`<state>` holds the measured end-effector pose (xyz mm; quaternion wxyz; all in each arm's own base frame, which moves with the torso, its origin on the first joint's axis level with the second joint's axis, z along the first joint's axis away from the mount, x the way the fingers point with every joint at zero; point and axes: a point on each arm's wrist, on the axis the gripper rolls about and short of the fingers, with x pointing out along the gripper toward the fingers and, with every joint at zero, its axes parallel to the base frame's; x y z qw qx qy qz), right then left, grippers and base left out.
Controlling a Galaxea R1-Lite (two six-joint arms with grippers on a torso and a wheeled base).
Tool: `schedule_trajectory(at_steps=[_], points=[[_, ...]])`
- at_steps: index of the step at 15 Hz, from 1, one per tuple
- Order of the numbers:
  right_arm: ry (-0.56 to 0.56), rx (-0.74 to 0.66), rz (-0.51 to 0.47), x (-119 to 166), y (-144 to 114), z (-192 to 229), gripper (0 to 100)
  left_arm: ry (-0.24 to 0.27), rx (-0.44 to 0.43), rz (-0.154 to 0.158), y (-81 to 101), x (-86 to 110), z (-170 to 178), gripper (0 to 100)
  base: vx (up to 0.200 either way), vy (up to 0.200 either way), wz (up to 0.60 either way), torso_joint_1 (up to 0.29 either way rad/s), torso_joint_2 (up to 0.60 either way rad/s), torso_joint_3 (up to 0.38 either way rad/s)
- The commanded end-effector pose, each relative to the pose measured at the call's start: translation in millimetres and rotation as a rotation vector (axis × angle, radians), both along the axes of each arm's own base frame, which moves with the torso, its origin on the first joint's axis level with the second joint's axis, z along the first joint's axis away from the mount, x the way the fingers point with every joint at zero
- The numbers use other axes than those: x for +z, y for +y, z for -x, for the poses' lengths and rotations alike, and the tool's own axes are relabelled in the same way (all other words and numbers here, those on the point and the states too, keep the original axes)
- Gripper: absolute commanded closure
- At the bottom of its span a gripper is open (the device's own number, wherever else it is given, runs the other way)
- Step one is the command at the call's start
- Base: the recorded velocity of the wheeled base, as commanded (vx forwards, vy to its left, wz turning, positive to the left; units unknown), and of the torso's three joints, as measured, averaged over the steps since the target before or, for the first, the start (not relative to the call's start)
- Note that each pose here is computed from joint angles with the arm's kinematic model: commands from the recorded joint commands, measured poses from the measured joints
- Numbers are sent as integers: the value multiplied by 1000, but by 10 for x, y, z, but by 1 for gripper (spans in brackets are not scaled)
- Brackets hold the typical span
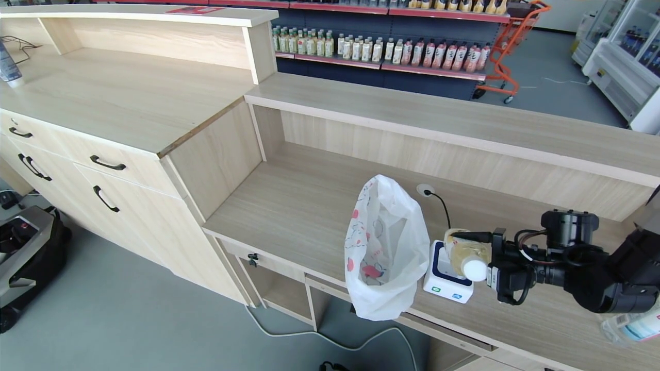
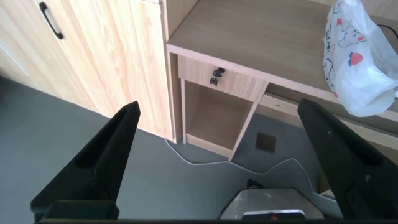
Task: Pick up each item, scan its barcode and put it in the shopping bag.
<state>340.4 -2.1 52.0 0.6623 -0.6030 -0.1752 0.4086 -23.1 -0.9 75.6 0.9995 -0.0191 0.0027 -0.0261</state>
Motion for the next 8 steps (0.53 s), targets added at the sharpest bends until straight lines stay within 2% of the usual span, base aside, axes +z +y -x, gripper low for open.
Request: schedule_trajectory(at_steps=[1,8], points=[[9,1,0,-44,4,-17,100,0,0,0,0,0,0,0,0,0,0,0,0,0],[2,12,-6,-88,46,-123,100,0,0,0,0,0,0,0,0,0,0,0,0,0]])
